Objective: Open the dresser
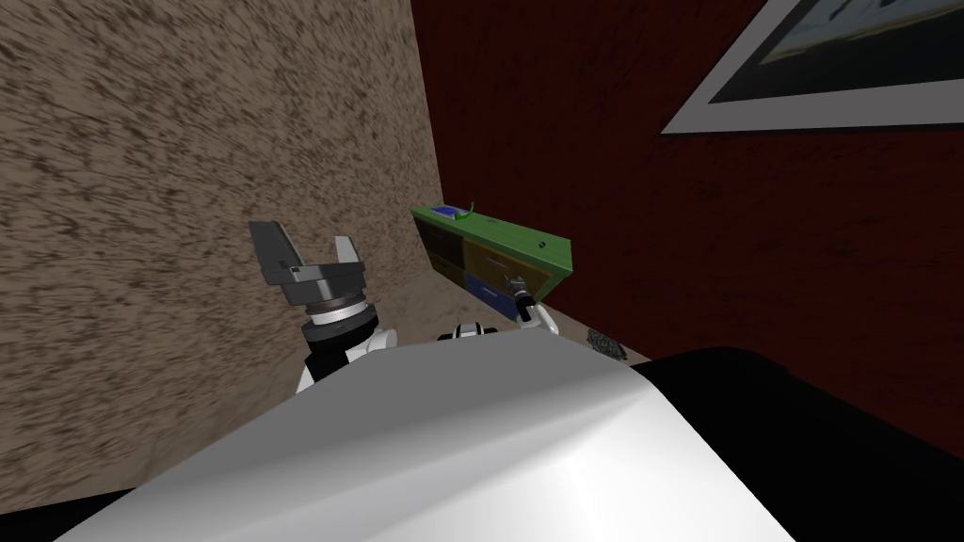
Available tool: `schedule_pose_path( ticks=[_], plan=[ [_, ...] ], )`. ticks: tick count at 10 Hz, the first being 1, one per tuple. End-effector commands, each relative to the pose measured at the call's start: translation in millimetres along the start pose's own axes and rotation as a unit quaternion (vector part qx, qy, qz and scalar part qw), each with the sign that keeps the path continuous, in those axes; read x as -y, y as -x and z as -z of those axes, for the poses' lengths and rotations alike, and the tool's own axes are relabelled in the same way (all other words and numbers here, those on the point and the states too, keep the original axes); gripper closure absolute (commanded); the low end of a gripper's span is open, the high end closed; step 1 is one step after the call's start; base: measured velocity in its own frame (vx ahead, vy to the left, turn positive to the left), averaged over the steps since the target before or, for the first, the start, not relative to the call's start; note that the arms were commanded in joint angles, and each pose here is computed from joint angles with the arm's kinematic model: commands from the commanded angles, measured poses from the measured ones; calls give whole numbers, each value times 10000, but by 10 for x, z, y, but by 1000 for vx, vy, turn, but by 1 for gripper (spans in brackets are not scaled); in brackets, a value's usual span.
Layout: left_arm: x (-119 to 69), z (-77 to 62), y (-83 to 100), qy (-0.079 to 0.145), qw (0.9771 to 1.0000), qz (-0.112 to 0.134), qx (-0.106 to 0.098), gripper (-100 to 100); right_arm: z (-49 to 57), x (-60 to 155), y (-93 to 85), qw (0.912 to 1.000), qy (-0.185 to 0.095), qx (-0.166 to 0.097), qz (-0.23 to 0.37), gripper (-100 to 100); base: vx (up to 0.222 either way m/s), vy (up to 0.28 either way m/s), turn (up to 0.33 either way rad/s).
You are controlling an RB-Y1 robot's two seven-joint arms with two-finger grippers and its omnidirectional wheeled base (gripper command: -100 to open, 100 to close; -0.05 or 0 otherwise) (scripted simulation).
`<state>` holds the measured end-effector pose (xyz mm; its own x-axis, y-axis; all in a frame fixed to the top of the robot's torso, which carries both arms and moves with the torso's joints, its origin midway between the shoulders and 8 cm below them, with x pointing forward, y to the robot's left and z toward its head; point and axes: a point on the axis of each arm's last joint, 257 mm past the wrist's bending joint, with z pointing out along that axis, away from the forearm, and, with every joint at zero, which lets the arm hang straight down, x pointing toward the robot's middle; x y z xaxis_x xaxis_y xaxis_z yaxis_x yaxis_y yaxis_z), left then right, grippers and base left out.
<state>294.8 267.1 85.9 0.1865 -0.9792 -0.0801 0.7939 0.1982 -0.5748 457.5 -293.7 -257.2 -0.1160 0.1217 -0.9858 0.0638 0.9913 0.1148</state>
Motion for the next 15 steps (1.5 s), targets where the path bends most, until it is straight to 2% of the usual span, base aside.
schedule_pose_path(
  ticks=[1, 2, 4, 5, 7, 8, 10, 11, 13, 14, 15],
  plan=[
    [0, 0, 0, 0, 10000, 0, 0, 0, -63, 192, -176, 9978, -291, -211, 557, -100, 82, 112, -36],
    [0, 0, 0, 0, 10000, 0, 0, 0, -63, 193, -175, 9977, -291, -209, 570, -100, 56, 79, -21],
    [0, 0, 0, 0, 10000, 0, 0, 0, -110, 438, -338, 9899, -584, -433, 1221, -100, 74, 110, -53],
    [0, 0, 0, 0, 10000, 0, 0, 0, -108, 457, -338, 9893, -621, -440, 1243, -100, 76, 105, -23],
    [0, 0, 0, 0, 10000, 0, 0, 0, -136, 728, -450, 9755, -922, -635, 1896, -100, 74, 123, -45],
    [0, 0, 0, 0, 10000, 0, 0, 0, -134, 736, -449, 9750, -939, -636, 1909, -100, 62, 114, -27],
    [0, 0, 0, 0, 10000, 0, 0, 0, -150, 999, -503, 9563, -1209, -783, 2544, -100, 75, 114, -47],
    [0, 0, 0, 0, 10000, 0, 0, 0, -146, 1014, -503, 9559, -1237, -790, 2545, -100, 70, 88, -16],
    [0, 0, 0, 0, 10000, 0, -1, 0, -147, 1273, -512, 9344, -1507, -908, 3097, -100, 71, 112, -46],
    [0, 0, 0, 0, 10000, 0, 0, 0, -148, 1273, -505, 9336, -1507, -900, 3124, -100, 48, 106, -16],
    [0, 0, 0, -1, 10000, 0, 0, 0, -146, 1390, -490, 9220, -1628, -939, 3385, -100, 56, 93, -23]
  ],
)
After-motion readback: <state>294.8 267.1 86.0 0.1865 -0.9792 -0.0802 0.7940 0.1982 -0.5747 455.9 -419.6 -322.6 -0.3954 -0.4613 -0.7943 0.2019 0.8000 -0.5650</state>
